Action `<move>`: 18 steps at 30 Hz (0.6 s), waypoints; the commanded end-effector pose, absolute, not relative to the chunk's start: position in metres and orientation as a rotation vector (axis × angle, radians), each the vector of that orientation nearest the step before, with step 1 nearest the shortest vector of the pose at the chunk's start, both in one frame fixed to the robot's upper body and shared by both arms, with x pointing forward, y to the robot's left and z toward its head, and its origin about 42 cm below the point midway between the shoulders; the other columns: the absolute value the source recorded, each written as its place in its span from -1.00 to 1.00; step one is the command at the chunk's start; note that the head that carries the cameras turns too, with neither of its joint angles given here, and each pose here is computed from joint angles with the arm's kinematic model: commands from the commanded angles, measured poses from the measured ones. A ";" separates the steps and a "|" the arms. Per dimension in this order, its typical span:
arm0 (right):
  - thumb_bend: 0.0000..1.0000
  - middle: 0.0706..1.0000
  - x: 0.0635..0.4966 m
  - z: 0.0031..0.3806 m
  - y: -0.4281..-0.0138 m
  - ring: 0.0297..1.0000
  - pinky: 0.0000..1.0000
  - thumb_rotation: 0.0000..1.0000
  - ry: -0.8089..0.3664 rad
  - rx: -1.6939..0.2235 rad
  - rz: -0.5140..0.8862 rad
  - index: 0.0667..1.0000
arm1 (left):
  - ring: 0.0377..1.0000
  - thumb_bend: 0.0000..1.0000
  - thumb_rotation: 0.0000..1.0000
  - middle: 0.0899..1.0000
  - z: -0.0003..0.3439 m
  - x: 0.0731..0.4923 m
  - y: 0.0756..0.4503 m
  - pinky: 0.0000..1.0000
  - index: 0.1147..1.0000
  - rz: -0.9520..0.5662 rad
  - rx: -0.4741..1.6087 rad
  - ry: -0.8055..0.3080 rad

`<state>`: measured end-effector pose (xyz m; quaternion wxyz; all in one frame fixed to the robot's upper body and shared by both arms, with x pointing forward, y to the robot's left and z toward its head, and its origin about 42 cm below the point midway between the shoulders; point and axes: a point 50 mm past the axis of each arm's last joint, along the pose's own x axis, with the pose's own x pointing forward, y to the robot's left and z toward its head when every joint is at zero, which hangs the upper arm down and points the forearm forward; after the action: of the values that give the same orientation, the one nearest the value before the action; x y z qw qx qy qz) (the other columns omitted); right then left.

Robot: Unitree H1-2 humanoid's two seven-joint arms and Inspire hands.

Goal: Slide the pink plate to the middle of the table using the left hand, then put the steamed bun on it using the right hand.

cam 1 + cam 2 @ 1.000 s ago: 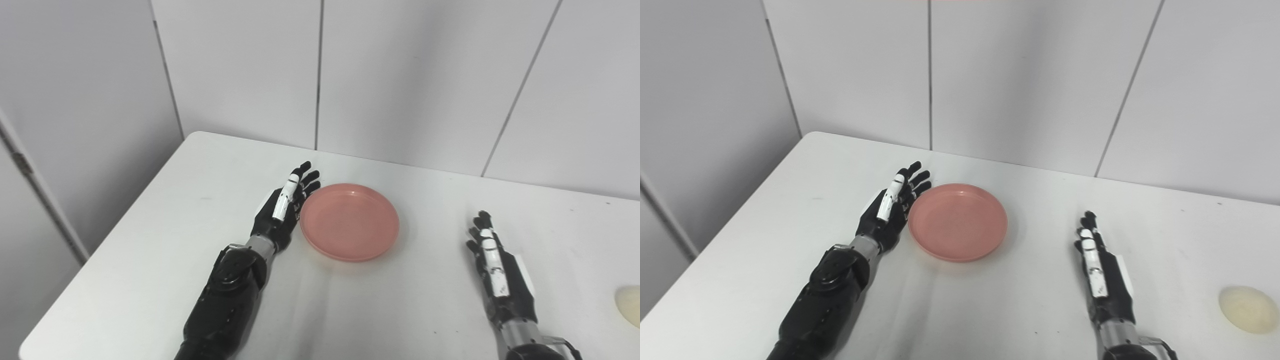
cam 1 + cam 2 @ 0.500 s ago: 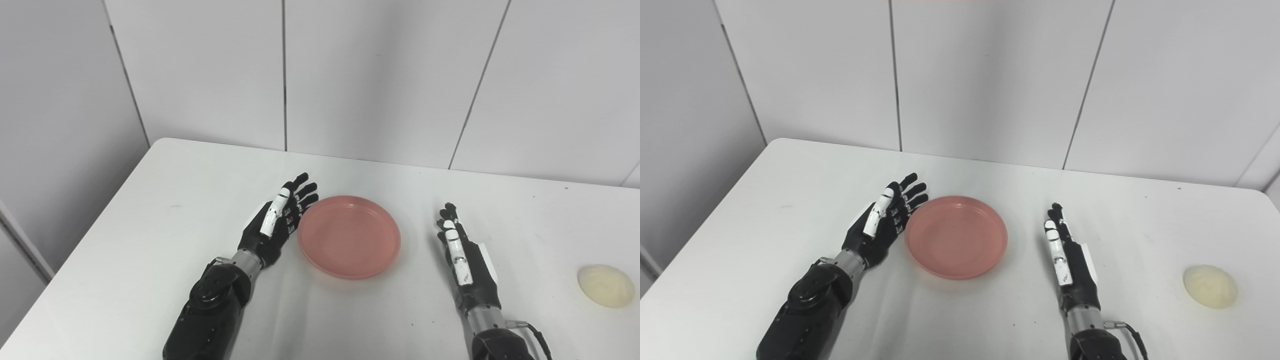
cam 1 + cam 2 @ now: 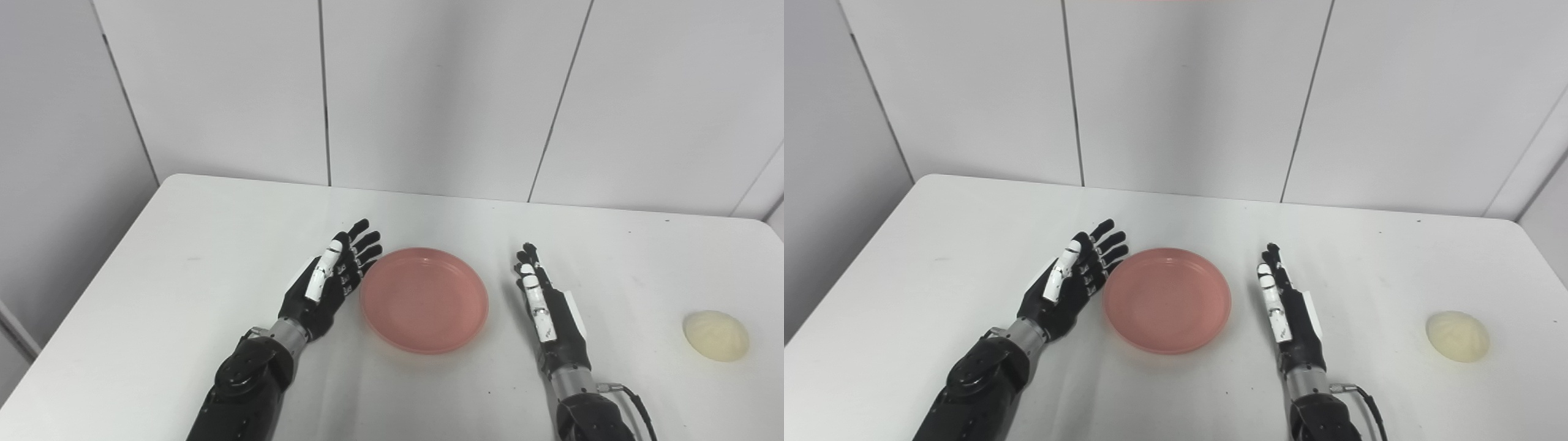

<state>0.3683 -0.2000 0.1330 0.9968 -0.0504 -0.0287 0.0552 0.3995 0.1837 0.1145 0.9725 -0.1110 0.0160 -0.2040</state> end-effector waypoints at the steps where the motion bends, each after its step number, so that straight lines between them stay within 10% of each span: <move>1: -0.55 0.92 0.364 0.120 -0.192 0.92 0.92 1.00 0.012 -0.101 0.140 0.95 | 0.86 -0.08 1.00 0.87 0.057 0.369 0.191 0.86 0.88 -0.390 -0.237 0.304; 9: -0.50 0.88 0.371 0.140 -0.198 0.88 0.89 1.00 -0.118 -0.202 0.098 0.93 | 0.86 -0.04 1.00 0.86 0.052 0.371 0.197 0.86 0.86 -0.371 -0.214 0.292; 18: 0.26 0.84 0.377 0.182 -0.212 0.69 0.54 0.94 -0.262 -0.388 -0.008 1.00 | 0.80 -0.02 1.00 0.81 0.043 0.376 0.214 0.77 0.81 -0.366 -0.207 0.286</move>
<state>0.3659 -0.2069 0.1535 0.9816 -0.1728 -0.0795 0.0161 0.4118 0.1905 0.1113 0.9706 -0.1028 0.0101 -0.2175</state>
